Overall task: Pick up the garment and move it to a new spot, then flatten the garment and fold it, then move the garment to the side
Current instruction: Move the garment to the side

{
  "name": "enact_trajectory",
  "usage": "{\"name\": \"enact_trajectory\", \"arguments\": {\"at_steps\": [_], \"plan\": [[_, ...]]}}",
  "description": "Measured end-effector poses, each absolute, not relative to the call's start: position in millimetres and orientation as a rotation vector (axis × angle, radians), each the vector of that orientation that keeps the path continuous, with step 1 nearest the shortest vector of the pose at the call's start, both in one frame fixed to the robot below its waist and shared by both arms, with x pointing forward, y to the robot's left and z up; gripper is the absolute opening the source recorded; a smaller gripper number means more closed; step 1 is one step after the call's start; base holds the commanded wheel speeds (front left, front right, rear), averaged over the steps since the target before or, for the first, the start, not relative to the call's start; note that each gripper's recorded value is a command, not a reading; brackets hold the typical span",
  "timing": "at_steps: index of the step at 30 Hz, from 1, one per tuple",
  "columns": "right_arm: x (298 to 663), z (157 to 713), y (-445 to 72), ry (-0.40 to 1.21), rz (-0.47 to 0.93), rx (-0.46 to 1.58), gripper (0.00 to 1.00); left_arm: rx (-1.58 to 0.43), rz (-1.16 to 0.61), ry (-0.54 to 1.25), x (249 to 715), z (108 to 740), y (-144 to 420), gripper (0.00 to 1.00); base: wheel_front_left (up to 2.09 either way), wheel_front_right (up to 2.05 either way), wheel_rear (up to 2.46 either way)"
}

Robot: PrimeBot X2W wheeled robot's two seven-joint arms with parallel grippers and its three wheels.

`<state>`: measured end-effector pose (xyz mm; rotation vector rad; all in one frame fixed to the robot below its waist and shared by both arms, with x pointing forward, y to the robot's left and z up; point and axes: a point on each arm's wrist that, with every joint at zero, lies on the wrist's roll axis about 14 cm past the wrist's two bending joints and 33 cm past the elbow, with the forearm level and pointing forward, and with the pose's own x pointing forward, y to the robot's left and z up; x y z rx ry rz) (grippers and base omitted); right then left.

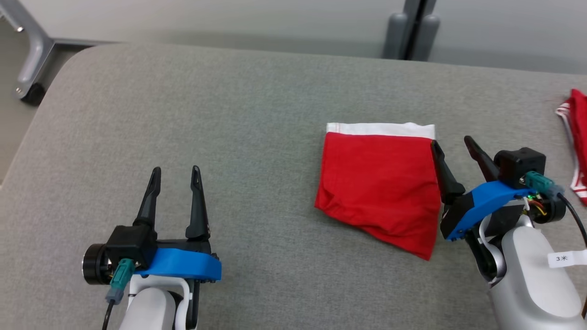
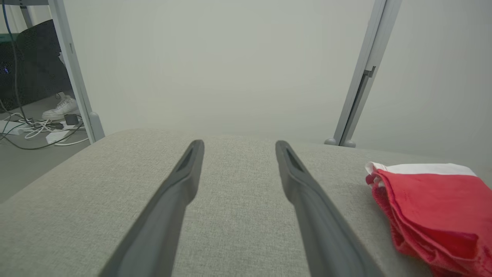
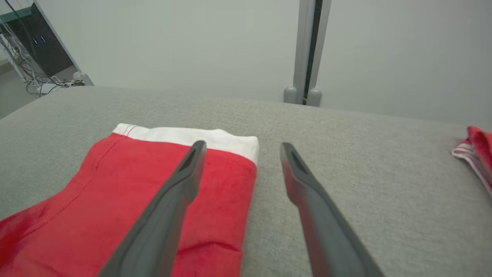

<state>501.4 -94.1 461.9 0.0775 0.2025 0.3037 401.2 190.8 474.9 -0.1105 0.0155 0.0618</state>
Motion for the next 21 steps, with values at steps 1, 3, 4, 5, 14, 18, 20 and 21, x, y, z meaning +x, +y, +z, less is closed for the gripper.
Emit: {"name": "enact_trajectory", "arguments": {"at_steps": [1,3,4,5,14,18,20,21], "plan": [[501.9,451.6,-91.4,0.229,0.309,0.076,1.0,-0.11,0.066,0.021,401.1,473.1,192.0,1.0,0.0,0.0,0.0],[500.0,430.6,-85.5,0.286,0.322,0.076,1.0,-0.107,0.079,0.031,400.9,469.8,195.8,1.0,0.0,0.0,0.0],[498.2,420.0,-82.6,0.316,0.328,0.076,1.0,-0.105,0.085,0.033,401.2,468.8,197.8,1.0,0.0,0.0,0.0],[496.5,411.4,-80.1,0.34,0.334,0.075,1.0,-0.105,0.09,0.035,401.5,468.3,199.4,1.0,0.0,0.0,0.0],[474.9,369.5,-70.0,0.474,0.337,0.125,0.56,-0.114,0.1,0.046,401.3,464.6,199.5,1.0,0.0,0.0,0.0],[473.9,370.2,-71.9,0.466,0.327,0.145,0.0,-0.119,0.083,0.048,405.2,463.6,193.0,1.0,0.0,0.0,0.0],[473.2,371.7,-75.3,0.454,0.319,0.151,0.0,-0.122,0.074,0.048,408.0,462.8,189.6,1.0,0.0,0.0,0.0],[473.7,373.1,-77.9,0.446,0.313,0.152,0.0,-0.124,0.066,0.049,409.7,462.3,186.9,1.0,0.0,0.0,0.0]]}}
